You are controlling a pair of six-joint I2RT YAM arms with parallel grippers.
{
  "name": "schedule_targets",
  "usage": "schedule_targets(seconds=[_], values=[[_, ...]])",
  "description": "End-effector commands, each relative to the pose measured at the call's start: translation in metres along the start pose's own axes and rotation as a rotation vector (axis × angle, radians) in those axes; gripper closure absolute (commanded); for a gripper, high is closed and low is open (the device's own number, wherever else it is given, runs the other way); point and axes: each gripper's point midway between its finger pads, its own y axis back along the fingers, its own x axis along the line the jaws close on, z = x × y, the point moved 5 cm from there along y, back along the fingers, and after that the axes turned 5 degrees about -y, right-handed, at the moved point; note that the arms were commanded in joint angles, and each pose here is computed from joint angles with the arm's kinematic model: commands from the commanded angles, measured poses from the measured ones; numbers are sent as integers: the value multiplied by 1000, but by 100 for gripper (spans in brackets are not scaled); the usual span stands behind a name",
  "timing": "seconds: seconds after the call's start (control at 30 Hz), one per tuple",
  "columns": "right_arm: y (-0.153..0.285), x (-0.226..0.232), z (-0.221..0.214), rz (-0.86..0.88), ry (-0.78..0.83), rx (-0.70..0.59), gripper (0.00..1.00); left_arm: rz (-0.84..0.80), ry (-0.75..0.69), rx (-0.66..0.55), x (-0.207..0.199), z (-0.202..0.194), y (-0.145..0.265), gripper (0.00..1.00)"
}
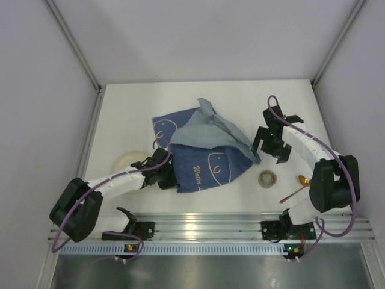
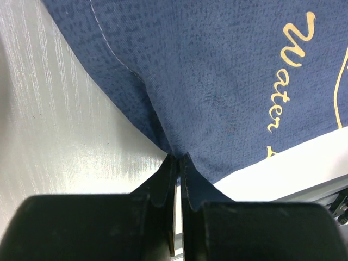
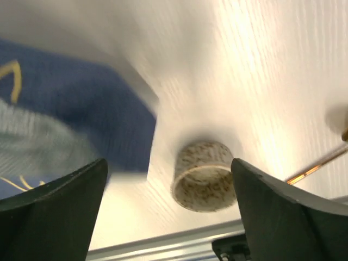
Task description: Set the dinner table for one person
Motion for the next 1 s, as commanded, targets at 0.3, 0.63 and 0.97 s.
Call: schedule_targets(seconds=[0.3,0.63,0.97], values=[[47,-11,2,98,46,-105,0,113,-22,49,13,-2,-16,100],[27,20,-24,296,155,-25,4,113,-4,55,13,-4,-18,100],[7,83,-62,205,413,39,93,122,20,51,13,-2,-19,100]])
